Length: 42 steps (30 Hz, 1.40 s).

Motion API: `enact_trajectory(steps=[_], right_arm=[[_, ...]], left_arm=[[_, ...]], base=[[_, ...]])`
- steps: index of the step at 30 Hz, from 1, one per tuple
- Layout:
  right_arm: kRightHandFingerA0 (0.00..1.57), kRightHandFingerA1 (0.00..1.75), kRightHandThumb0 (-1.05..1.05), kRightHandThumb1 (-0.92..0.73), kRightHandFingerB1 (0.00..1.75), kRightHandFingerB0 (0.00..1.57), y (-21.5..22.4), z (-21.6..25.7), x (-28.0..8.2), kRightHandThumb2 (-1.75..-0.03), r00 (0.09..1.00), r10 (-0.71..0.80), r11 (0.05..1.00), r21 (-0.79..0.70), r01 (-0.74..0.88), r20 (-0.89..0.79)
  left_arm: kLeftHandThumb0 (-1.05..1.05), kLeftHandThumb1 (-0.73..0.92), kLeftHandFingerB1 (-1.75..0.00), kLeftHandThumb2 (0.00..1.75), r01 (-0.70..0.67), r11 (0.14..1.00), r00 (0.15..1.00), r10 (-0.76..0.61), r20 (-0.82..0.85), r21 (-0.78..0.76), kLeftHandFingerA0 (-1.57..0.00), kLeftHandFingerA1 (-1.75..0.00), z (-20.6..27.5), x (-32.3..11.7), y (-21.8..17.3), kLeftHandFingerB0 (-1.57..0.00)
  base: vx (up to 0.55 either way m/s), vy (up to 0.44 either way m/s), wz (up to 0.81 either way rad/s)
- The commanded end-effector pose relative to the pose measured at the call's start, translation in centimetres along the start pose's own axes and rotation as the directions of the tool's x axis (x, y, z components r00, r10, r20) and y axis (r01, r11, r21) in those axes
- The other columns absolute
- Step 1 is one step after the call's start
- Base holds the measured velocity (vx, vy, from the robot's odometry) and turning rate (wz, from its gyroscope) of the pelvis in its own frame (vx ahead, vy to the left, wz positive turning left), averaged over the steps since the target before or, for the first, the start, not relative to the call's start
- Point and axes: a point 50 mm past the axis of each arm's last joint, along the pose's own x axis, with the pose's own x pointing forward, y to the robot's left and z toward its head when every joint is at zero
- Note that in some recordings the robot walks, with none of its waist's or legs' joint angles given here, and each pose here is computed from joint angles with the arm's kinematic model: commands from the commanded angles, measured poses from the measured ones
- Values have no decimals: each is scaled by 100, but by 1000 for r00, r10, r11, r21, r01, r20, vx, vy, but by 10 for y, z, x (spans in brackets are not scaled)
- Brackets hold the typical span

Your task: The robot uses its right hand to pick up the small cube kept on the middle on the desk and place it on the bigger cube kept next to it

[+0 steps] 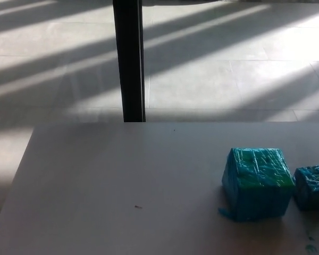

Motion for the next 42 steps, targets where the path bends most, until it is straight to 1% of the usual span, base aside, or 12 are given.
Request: enact_trajectory(steps=[1, 5, 8, 11, 12, 15, 20, 25, 27, 29, 40, 42], right_arm=[[23, 47, -63, -67, 28, 24, 2, 0, 6, -60, 1000, 2, 997, -73, -1, 11], [3, 41, -76, -56, 42, 11, 3, 4, 11, -92, 1000, -20, 964, -265, 18, -5], [0, 7, -89, -74, 29, 9, 4, 11, 14, -63, 1000, -15, 929, -370, 13, -5], [0, 9, -105, -63, 12, 0, 6, 18, 17, -103, 999, 14, 876, -482, -28, -31], [0, 0, -102, -57, 13, 3, 9, 21, 18, -92, 999, 21, 850, -526, -41, -44], [0, 0, -105, -75, 14, 0, 14, 23, 19, -64, 999, 26, 805, -592, -48, -46], [0, 0, -105, -56, 4, 0, 27, 19, 21, -93, 992, 61, 723, -680, -123, -115], [0, 16, -105, -61, 0, 0, 34, 10, 20, -103, 974, 109, 647, -729, -222, -199], [0, 8, -105, -61, 0, 1, 36, 4, 16, -100, 957, 140, 626, -727, -283, -253], [0, 9, -105, -61, 0, 3, 36, 2, 16, -100, 951, 146, 620, -724, -302, -272], [0, 19, -59, -48, 27, 8, 43, -5, 18, -72, 876, 162, 550, -696, -462, -454], [1, 40, -48, -50, 30, 8, 42, -9, 18, -65, 871, 169, 570, -676, -468, -461]], left_arm=[[-74, 77, -44, 63, -12, 1000, 1000, 11, 7, 6, -49, -57, 7, -1, 5, -35], [-75, 60, -54, 100, -14, 1000, 1000, 13, 10, 27, -45, -63, 8, -1, 6, -30], [-75, 77, -43, 62, -10, 1000, 1000, 10, 10, 14, -49, -55, 7, -1, 6, -35], [-75, 76, -43, 63, -8, 1000, 1000, 8, 12, 9, -48, -56, 9, -1, 5, -35], [-78, 60, -54, 99, -12, 1000, 1000, 11, 11, 5, -45, -64, 9, -1, 5, -32], [-75, 77, -44, 64, -10, 1000, 1000, 10, 18, 12, -48, -57, 12, 0, 5, -36], [-77, 62, -54, 100, -10, 1000, 1000, 10, 14, 18, -46, -64, 12, 1, 4, -33], [-74, 76, -42, 62, -7, 1000, 1000, 7, 16, -3, -49, -55, 14, 1, 3, -37], [-74, 60, -54, 101, -5, 1000, 1000, 5, 17, 20, -48, -65, 16, 2, 2, -31], [-75, 77, -43, 63, -5, 999, 1000, 5, 15, 32, -50, -57, 16, 2, 2, -37], [-74, 59, -53, 100, 18, 999, 1000, -19, 23, 37, -40, -62, 16, 1, 3, -26], [-75, 77, -43, 62, 2, 1000, 1000, -2, 20, 21, -50, -58, 16, 2, 3, -37]], base=[[0, 0, 0], [0, 0, 0], [0, 0, 0], [0, 0, 0], [0, 0, 0], [0, 0, 0], [0, 0, 0], [0, 0, 0], [0, 0, 0], [0, 0, 0], [0, 0, 0], [0, 0, 0]])
